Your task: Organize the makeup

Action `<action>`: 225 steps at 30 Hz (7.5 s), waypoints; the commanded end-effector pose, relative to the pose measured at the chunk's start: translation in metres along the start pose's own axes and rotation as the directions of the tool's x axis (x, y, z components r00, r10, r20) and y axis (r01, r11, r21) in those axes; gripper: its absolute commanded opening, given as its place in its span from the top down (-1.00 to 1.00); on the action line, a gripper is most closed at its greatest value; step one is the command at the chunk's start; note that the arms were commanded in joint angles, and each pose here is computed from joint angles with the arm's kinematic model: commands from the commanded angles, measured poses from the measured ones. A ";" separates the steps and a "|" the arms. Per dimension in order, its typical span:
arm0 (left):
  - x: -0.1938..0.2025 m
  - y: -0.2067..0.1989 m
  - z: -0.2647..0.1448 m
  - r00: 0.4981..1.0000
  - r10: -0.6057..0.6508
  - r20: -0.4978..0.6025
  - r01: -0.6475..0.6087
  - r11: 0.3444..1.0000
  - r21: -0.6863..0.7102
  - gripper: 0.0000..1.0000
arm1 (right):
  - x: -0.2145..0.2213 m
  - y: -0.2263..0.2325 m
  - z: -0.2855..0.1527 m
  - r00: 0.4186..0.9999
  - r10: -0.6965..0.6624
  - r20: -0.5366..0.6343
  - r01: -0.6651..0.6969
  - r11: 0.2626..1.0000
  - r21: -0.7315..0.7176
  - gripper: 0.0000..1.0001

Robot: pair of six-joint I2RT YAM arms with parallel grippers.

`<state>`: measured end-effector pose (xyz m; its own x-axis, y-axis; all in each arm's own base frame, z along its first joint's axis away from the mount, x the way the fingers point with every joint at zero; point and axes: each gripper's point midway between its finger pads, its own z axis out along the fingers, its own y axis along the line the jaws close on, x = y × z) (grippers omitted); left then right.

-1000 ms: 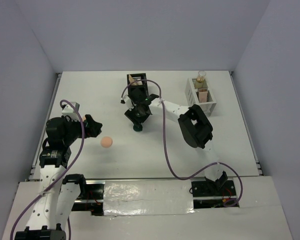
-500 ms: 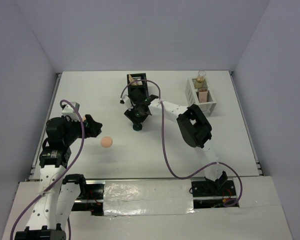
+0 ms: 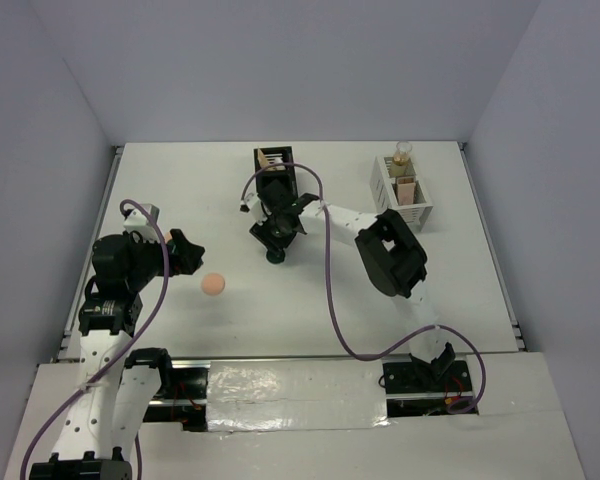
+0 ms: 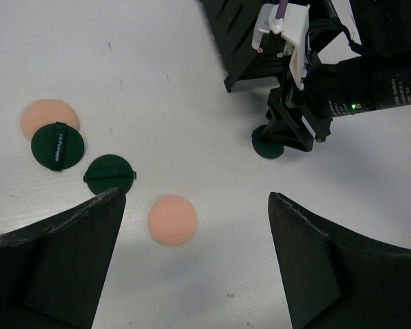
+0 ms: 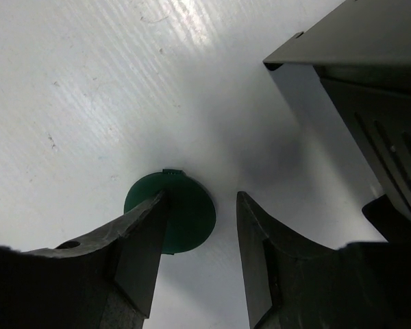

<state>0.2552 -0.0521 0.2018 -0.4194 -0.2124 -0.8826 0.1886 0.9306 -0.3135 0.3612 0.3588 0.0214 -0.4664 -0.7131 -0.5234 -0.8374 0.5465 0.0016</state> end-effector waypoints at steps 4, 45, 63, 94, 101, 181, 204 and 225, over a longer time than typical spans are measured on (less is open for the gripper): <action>-0.008 -0.002 0.001 0.999 -0.004 0.036 0.003 1.000 0.011 -0.96 | 0.027 0.022 -0.010 0.997 -0.022 -0.070 0.018 0.998 -0.064 0.07; -0.008 -0.002 0.000 0.999 -0.003 0.039 0.002 1.000 0.011 -0.96 | -0.136 -0.090 -0.210 0.840 0.016 0.543 -0.079 0.992 0.094 1.00; -0.003 0.001 0.004 1.000 -0.015 0.018 0.015 1.000 0.002 -0.96 | -0.148 -0.110 -0.132 0.857 0.041 0.514 -0.088 0.994 0.068 1.00; 0.033 -0.003 0.012 0.920 -0.380 -0.093 0.377 0.925 -0.048 0.09 | -0.054 -0.051 -0.286 0.779 0.045 0.625 0.056 0.988 -0.141 -0.65; 0.058 0.011 0.009 0.892 -0.388 -0.232 0.346 0.917 -0.200 -0.59 | -0.016 -0.046 -0.295 0.762 0.093 0.641 0.020 0.986 -0.166 0.25; -0.078 -0.134 0.161 0.990 -0.053 -0.134 0.093 0.944 0.318 1.00 | 0.028 -0.071 -0.306 0.707 0.240 0.665 -0.145 0.970 -0.197 0.11; -0.069 -0.129 0.273 0.979 -0.051 -0.196 0.085 0.982 0.168 0.20 | 0.031 -0.075 -0.304 0.705 0.242 0.667 -0.155 0.970 -0.188 0.07; -0.104 -0.085 0.159 0.997 -0.078 -0.027 0.080 0.992 0.101 1.00 | 0.035 -0.068 -0.300 0.743 0.213 0.634 -0.107 0.974 -0.201 -0.41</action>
<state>0.4368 -0.1838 0.2445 -0.5175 -0.2187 -0.8273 0.2731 0.8740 -0.4018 0.3189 0.1628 0.2472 -0.3870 -0.1156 -0.9148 -0.7937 0.5467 0.2667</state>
